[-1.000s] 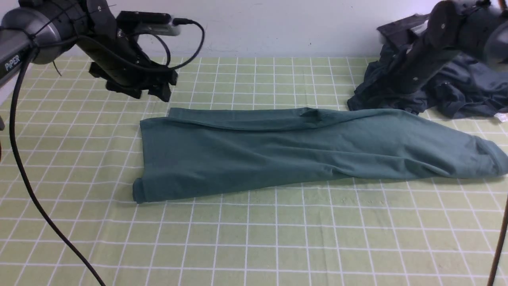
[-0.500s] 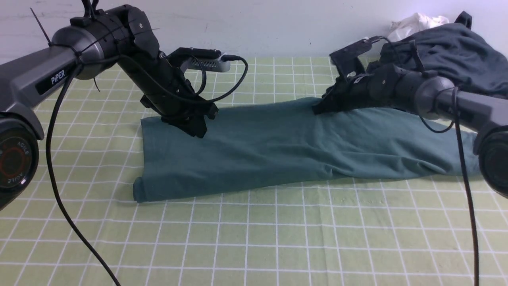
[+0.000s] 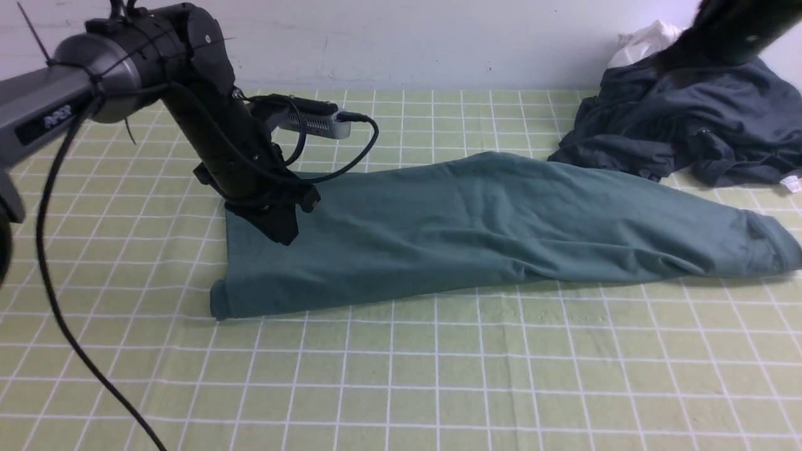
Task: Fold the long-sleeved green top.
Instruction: Use the right arm to clamp the right edge of the fabric
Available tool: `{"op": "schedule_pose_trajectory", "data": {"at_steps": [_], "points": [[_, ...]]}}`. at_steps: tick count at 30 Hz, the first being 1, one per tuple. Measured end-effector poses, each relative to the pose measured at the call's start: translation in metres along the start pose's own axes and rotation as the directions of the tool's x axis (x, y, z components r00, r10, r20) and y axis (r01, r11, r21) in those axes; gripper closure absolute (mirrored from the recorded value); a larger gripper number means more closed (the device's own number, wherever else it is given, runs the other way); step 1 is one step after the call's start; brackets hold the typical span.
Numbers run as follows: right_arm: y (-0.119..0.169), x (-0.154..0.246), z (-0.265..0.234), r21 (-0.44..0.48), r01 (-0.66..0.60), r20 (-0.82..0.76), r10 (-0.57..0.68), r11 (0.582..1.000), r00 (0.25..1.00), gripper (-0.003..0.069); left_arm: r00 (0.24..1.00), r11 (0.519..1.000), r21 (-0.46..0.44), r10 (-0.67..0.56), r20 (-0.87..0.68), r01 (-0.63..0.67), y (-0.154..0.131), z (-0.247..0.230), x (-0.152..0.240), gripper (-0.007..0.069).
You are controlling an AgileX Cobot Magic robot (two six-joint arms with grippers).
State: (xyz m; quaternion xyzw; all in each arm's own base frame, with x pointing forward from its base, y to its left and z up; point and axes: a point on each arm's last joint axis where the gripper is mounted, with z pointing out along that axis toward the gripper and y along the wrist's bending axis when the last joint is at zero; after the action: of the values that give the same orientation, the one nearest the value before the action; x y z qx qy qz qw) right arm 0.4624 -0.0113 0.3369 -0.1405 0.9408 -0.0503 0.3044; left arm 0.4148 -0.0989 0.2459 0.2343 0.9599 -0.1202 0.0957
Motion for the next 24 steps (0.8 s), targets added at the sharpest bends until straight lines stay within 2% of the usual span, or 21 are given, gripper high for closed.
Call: {"op": "schedule_pose_trajectory", "data": {"at_steps": [2, 5, 9, 12, 16, 17, 18, 21, 24], "points": [[-0.020, 0.011, -0.013, 0.020, -0.068, -0.024, 0.068, 0.998, 0.997, 0.0613, 1.000, 1.000, -0.003, 0.020, 0.018, -0.020, -0.009, -0.020, 0.013, 0.0557], [-0.052, 0.041, -0.011, 0.036, -0.180, -0.095, 0.182, 0.983, 0.979, 0.0608, 0.992, 0.998, -0.029, 0.060, 0.109, -0.057, -0.031, -0.074, 0.039, 0.0557], [-0.070, 0.080, 0.015, 0.024, -0.270, -0.186, 0.270, 0.962, 0.945, 0.0589, 0.975, 0.995, -0.052, 0.092, 0.202, -0.084, -0.055, -0.123, 0.072, 0.0557], [-0.078, 0.124, 0.047, 0.009, -0.384, -0.236, 0.375, 0.923, 0.896, 0.0529, 0.940, 0.991, -0.095, 0.123, 0.318, -0.097, -0.076, -0.161, 0.111, 0.0557], [-0.076, 0.156, 0.071, 0.017, -0.447, -0.252, 0.437, 0.894, 0.864, 0.0345, 0.909, 0.984, -0.155, 0.143, 0.392, -0.088, -0.086, -0.168, 0.151, 0.0557], [-0.075, 0.157, 0.072, 0.016, -0.448, -0.256, 0.437, 0.894, 0.862, 0.0335, 0.909, 0.984, -0.157, 0.143, 0.392, -0.087, -0.086, -0.168, 0.153, 0.0557], [-0.075, 0.160, 0.079, 0.017, -0.457, -0.249, 0.446, 0.889, 0.860, 0.0262, 0.910, 0.981, -0.172, 0.147, 0.386, -0.085, -0.087, -0.164, 0.165, 0.0557], [-0.074, 0.167, 0.096, 0.019, -0.497, -0.250, 0.485, 0.868, 0.838, 0.0125, 0.923, 0.978, -0.193, 0.146, 0.355, -0.080, -0.085, -0.147, 0.184, 0.0557], [-0.072, 0.175, 0.116, 0.023, -0.561, -0.269, 0.545, 0.828, 0.794, 0.0073, 0.930, 0.974, -0.216, 0.146, 0.338, -0.074, -0.080, -0.131, 0.190, 0.0557]]}}
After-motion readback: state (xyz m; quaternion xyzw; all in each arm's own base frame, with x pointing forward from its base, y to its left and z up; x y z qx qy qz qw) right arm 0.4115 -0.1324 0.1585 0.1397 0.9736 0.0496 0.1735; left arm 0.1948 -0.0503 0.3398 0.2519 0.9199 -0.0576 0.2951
